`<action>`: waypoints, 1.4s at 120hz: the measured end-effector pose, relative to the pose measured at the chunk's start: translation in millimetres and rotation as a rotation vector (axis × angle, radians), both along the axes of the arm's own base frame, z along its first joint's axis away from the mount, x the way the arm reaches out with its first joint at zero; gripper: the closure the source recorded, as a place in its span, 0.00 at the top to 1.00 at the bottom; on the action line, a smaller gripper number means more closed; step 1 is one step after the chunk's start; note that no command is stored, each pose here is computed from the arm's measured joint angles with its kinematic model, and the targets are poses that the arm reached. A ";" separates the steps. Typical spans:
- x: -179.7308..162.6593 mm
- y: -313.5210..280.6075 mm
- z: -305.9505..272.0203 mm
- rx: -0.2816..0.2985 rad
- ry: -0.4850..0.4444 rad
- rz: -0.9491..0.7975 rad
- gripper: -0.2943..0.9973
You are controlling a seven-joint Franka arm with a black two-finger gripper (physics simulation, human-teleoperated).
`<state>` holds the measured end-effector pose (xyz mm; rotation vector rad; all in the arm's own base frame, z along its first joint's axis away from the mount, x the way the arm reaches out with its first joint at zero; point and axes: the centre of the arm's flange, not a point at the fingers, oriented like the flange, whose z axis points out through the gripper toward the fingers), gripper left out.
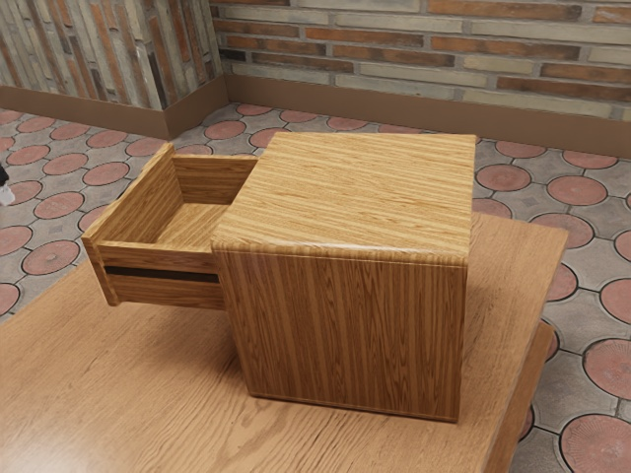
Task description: Push the drawer handle with one arm to close the drawer
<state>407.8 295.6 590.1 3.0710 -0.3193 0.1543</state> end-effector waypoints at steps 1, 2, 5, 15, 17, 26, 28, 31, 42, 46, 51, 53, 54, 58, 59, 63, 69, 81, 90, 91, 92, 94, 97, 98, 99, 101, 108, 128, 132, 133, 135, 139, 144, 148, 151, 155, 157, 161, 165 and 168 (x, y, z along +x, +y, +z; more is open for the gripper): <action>3.7 1.3 -3.4 0.006 -0.002 -0.015 0.73; 7.1 2.3 -6.4 0.012 -0.004 -0.030 0.72; 15.0 4.0 -13.8 0.032 -0.006 -0.072 0.71; 24.7 17.2 -29.1 0.077 -0.021 -0.182 0.66; 27.7 19.1 -31.7 0.087 -0.028 -0.204 0.65; 49.2 27.9 -50.4 0.128 -0.058 -0.305 0.62; 54.2 29.0 -54.0 0.139 -0.067 -0.327 0.61; 61.6 32.4 -60.6 0.155 -0.079 -0.356 0.60; 86.2 43.4 -79.2 0.215 -0.122 -0.453 0.56; 95.4 45.2 -84.5 0.237 -0.144 -0.490 0.55; 107.4 44.8 -87.2 0.267 -0.177 -0.537 0.54; 112.6 43.0 -88.0 0.279 -0.189 -0.557 0.54; 115.5 41.7 -88.6 0.285 -0.195 -0.568 0.53; 125.6 37.5 -90.8 0.307 -0.219 -0.608 0.53; 127.6 36.9 -91.4 0.312 -0.225 -0.617 0.52; 135.8 33.1 -93.8 0.331 -0.250 -0.654 0.51; 144.4 26.7 -93.7 0.351 -0.286 -0.700 0.47; 151.5 13.5 -90.1 0.352 -0.336 -0.766 0.38; 144.7 -3.7 -76.6 0.312 -0.353 -0.803 0.32; 142.5 -4.7 -74.9 0.307 -0.353 -0.804 0.32; 140.3 -5.5 -73.2 0.301 -0.354 -0.806 0.31; 136.1 -7.7 -69.3 0.287 -0.356 -0.809 0.30; 130.5 -9.6 -65.5 0.264 -0.356 -0.811 0.29; 128.7 -9.7 -64.9 0.256 -0.355 -0.812 0.29; 127.0 -9.8 -64.6 0.249 -0.354 -0.812 0.28; 122.5 -10.0 -64.9 0.232 -0.351 -0.814 0.28; 106.8 -16.7 -66.1 0.184 -0.336 -0.831 0.26; 92.9 -29.7 -69.5 0.122 -0.254 -0.866 0.24; 92.6 -31.3 -69.5 0.121 -0.242 -0.870 0.24; 92.7 -31.8 -69.5 0.120 -0.240 -0.871 0.24; 92.9 -33.5 -68.9 0.121 -0.236 -0.875 0.24; 93.6 -38.9 -65.3 0.124 -0.235 -0.886 0.24; 94.4 -45.8 -62.3 0.125 -0.233 -0.900 0.24; 95.1 -49.7 -61.3 0.124 -0.231 -0.909 0.24; 95.6 -52.0 -60.9 0.124 -0.229 -0.914 0.24; 96.9 -55.9 -60.6 0.124 -0.227 -0.922 0.24; 97.3 -57.1 -60.7 0.123 -0.227 -0.925 0.24; 98.6 -60.2 -61.2 0.123 -0.225 -0.931 0.24; 100.2 -63.1 -62.0 0.123 -0.222 -0.936 0.24; 101.4 -65.4 -62.4 0.124 -0.218 -0.938 0.24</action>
